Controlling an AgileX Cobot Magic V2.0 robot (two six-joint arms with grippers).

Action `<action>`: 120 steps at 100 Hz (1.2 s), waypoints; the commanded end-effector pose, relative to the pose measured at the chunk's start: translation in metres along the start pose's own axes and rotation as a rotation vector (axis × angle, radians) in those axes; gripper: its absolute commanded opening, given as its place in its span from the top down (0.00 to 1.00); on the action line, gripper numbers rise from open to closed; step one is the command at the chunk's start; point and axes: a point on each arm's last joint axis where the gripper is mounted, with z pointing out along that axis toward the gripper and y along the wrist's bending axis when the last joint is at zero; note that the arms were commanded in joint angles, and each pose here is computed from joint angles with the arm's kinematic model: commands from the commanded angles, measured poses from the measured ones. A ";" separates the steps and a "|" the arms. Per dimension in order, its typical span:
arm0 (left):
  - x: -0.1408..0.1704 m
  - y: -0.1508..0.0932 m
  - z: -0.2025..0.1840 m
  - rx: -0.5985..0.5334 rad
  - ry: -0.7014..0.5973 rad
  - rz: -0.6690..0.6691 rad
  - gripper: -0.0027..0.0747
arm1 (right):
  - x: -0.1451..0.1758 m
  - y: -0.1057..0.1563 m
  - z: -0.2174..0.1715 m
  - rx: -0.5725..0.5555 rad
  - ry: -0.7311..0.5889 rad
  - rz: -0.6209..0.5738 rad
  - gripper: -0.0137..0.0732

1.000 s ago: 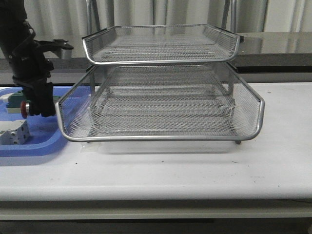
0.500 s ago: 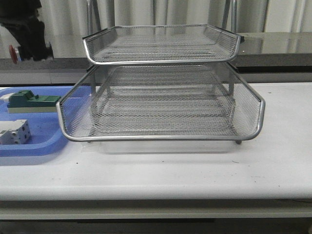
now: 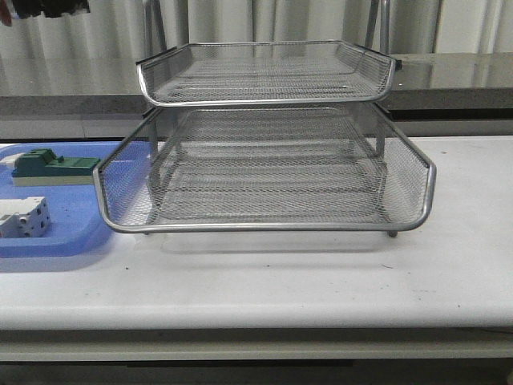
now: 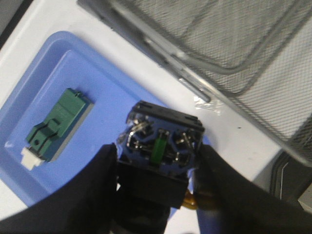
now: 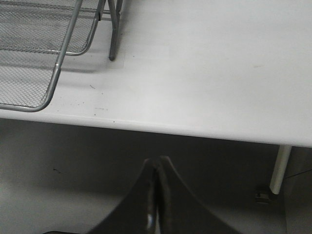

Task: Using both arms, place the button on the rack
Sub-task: 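Lift the red-capped button out of the blue tray with the left gripper, then carry the button over the pulled-out middle tray and lower it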

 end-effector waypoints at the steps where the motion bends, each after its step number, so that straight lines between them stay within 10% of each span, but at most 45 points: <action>1: -0.004 -0.028 -0.030 0.008 -0.063 0.039 0.94 | -0.013 0.000 -0.008 0.001 -0.089 -0.011 0.92; 38: -0.041 -0.110 0.011 0.176 -0.048 0.257 0.99 | -0.013 0.000 -0.008 0.001 -0.089 -0.011 0.92; 84: -0.068 -0.141 0.087 0.214 -0.038 0.320 0.98 | -0.013 0.000 -0.008 0.001 -0.089 -0.011 0.92; 120: -0.070 -0.141 0.094 0.205 -0.053 0.317 0.35 | -0.013 0.000 -0.008 0.001 -0.089 -0.011 0.92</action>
